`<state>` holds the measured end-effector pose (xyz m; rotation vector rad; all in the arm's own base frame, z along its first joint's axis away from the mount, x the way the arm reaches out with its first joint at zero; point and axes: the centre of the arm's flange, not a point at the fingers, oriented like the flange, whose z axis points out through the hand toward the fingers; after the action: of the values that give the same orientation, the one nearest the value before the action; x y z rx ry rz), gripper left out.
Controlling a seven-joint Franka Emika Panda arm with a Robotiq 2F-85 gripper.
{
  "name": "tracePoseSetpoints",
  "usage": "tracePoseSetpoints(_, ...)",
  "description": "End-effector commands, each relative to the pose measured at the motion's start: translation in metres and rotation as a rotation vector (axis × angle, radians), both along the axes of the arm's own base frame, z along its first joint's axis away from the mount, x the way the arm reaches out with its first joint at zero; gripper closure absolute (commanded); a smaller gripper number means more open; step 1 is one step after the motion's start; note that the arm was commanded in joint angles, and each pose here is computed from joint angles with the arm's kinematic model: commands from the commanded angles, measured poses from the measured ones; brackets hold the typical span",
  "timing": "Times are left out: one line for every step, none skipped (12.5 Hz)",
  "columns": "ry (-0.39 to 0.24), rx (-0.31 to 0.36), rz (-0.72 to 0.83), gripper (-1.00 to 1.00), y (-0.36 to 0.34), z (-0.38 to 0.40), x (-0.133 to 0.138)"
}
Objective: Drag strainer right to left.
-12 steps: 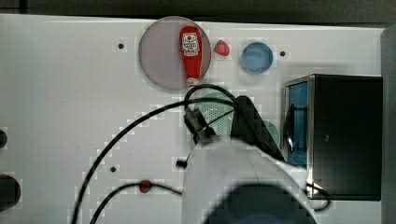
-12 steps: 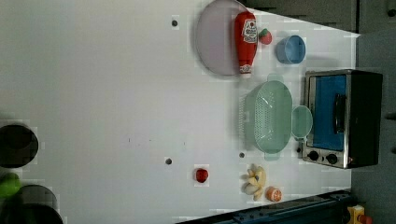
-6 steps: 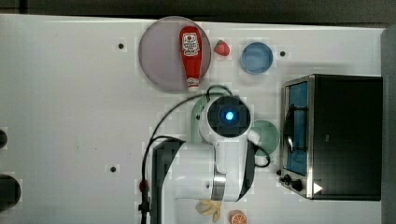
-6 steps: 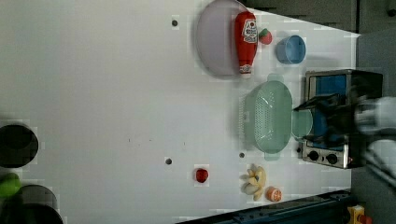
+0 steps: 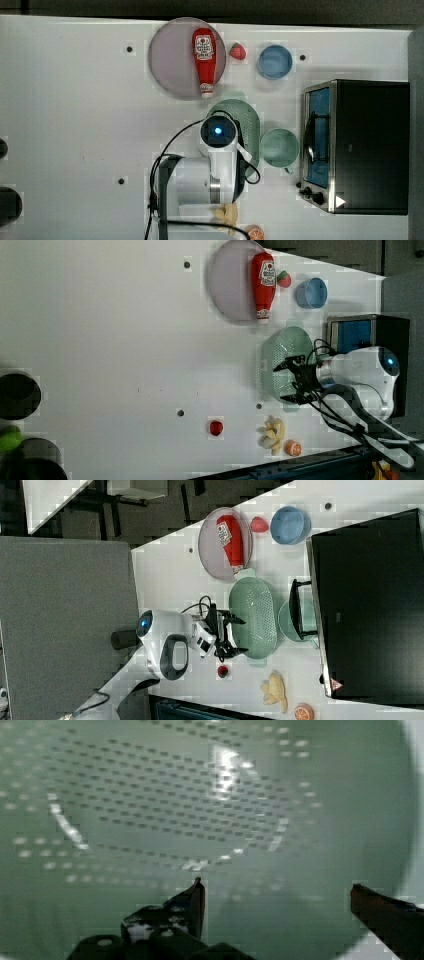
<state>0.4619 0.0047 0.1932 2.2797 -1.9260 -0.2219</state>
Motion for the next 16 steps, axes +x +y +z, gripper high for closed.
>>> tracePoseSetpoints(-0.123,-0.001,-0.09,-1.0,0.007,0.006,0.02)
tracePoseSetpoints(-0.114,-0.001,-0.086,-1.0,0.009,-0.006,0.018)
tracePoseSetpoints(-0.116,0.0,-0.084,-1.0,0.01,-0.015,0.018)
tracePoseSetpoints(-0.118,0.001,-0.082,-1.0,0.012,-0.022,0.017)
tracePoseSetpoints(-0.115,0.001,-0.079,-1.0,0.015,-0.026,0.016)
tracePoseSetpoints(-0.112,-0.001,-0.087,-1.0,0.019,-0.029,0.015)
tracePoseSetpoints(-0.114,-0.005,-0.107,-1.0,0.024,-0.029,0.015)
tracePoseSetpoints(-0.116,-0.009,-0.125,-1.0,0.031,-0.029,0.015)
tracePoseSetpoints(-0.117,-0.012,-0.135,-1.0,0.04,-0.029,0.014)
tracePoseSetpoints(-0.12,-0.012,-0.127,-1.0,0.051,-0.028,0.014)
tracePoseSetpoints(-0.123,-0.01,-0.105,-1.0,0.062,-0.028,0.013)
tracePoseSetpoints(-0.127,-0.007,-0.085,-1.0,0.074,-0.027,0.013)
tracePoseSetpoints(-0.128,-0.007,-0.073,-1.0,0.085,-0.027,0.012)
tracePoseSetpoints(-0.128,-0.008,-0.073,-1.0,0.097,-0.027,0.01)
tracePoseSetpoints(-0.129,-0.01,-0.084,-1.0,0.108,-0.028,0.009)
tracePoseSetpoints(-0.131,-0.012,-0.089,-1.0,0.121,-0.029,0.008)
